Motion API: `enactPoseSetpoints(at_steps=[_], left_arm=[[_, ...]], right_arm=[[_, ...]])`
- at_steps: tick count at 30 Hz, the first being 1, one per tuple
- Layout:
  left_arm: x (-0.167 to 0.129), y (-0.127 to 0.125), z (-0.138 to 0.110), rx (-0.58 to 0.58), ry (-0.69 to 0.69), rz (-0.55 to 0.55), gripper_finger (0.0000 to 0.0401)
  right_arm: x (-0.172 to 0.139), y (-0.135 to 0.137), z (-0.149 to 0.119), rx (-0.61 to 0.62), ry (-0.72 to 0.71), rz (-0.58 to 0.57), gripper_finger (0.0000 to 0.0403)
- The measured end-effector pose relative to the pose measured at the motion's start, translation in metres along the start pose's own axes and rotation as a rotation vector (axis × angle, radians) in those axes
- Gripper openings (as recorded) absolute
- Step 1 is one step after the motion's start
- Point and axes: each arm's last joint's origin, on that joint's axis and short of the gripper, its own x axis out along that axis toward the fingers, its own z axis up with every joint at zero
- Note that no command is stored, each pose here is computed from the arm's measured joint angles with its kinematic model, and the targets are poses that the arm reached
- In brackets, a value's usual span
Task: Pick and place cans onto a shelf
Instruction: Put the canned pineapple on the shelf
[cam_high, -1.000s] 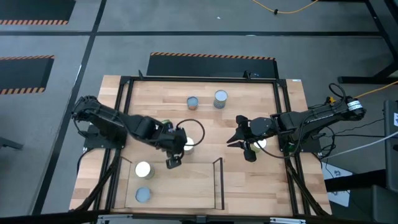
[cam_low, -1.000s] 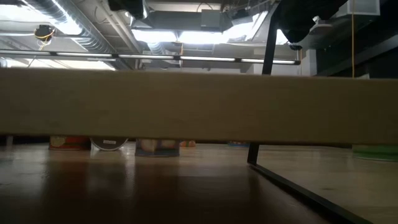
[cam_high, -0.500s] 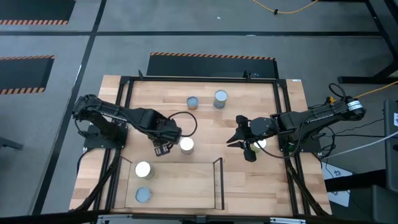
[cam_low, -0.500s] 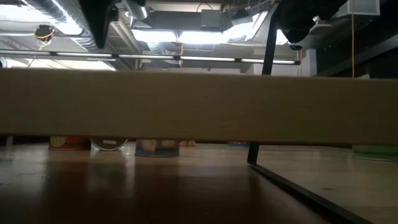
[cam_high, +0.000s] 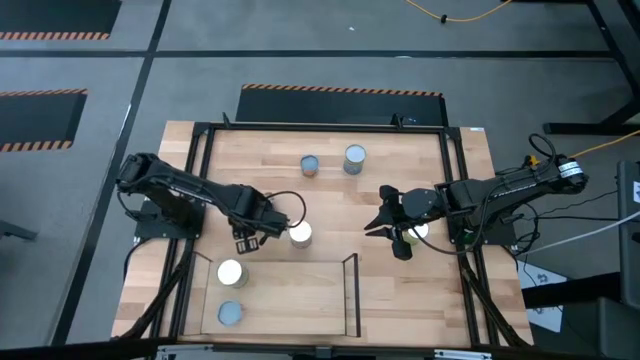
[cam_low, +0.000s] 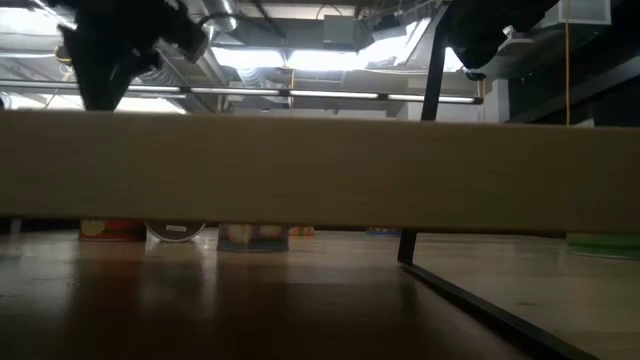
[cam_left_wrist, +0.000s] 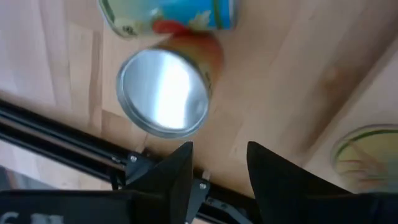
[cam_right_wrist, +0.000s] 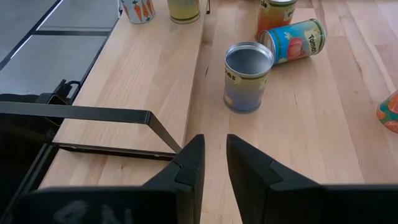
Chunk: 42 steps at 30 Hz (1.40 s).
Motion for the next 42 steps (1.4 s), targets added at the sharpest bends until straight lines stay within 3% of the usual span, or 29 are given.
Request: enactPoseSetpoints(at_steps=[7,29,35,42], left_arm=[[0.015,0.000,0.000,0.032,0.005,0.034,0.0144],[0.021,-0.003,0.008,0.044,-0.111,0.068,0.0144],[0.041,0.000,0.006,0.026,-0.078,0.084,0.0144],[0.043,0.002,0.007,0.025,-0.077,0.086,0.0128]], right_arm=[[0.000,0.000,0.000,0.000,0.000,-0.001,0.0072],[0.000,0.000,0.000,0.000,0.000,-0.001,0.0072],[0.000,0.000,0.000,-0.001,0.000,0.000,0.0072],[0.000,0.000,0.000,0.001,0.000,0.000,0.0072]])
